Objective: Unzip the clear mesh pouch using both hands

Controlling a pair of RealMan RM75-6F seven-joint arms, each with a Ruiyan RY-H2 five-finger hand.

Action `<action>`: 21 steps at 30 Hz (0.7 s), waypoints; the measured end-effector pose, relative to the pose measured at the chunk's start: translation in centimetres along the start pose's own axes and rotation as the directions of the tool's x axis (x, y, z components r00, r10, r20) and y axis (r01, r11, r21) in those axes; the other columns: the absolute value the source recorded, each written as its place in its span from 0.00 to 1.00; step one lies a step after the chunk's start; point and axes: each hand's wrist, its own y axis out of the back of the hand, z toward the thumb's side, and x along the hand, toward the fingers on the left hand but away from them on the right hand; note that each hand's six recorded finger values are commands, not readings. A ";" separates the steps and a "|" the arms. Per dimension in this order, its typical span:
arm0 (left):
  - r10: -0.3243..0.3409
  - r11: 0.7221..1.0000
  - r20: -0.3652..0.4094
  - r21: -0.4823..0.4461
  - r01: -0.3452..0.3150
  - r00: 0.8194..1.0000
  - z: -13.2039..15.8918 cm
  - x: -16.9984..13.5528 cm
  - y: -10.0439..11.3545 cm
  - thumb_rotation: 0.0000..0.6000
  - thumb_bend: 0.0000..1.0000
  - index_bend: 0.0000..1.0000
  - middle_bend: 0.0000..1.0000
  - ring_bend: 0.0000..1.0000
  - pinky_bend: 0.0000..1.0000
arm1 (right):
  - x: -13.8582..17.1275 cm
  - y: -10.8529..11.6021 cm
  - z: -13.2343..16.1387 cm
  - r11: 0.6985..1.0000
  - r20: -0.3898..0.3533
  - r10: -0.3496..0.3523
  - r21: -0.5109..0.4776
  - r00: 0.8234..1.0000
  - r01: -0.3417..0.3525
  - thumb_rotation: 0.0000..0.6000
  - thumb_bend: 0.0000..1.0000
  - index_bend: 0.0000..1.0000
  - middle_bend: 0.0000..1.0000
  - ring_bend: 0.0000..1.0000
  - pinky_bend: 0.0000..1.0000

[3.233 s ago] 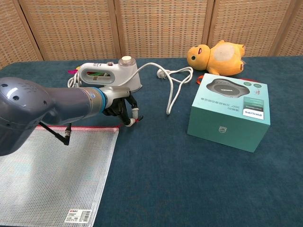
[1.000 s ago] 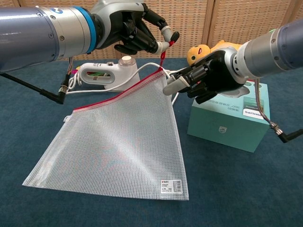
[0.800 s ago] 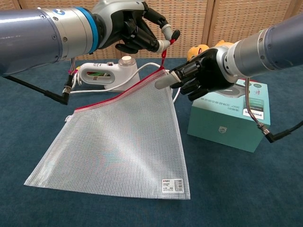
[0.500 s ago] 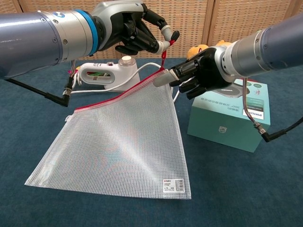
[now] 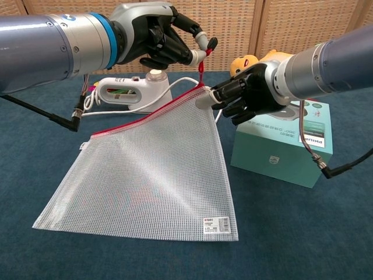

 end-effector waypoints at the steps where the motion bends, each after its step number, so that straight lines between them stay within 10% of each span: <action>1: -0.001 1.000 -0.001 -0.001 0.001 1.000 0.0 0.0 0.0 1.00 0.64 0.95 1.00 0.95 1.00 | 0.0 0.0 0.0 1.000 -0.002 0.000 0.003 1.000 0.000 1.00 0.60 0.63 0.89 0.93 1.00; 21: 0.050 0.998 -0.064 0.033 -0.048 0.997 -3.0 -0.2 2.4 1.00 0.64 0.95 1.00 0.95 1.00 | 1.8 0.1 1.7 1.000 -0.127 0.008 -0.015 0.992 -0.010 1.00 0.71 0.77 0.92 0.94 1.00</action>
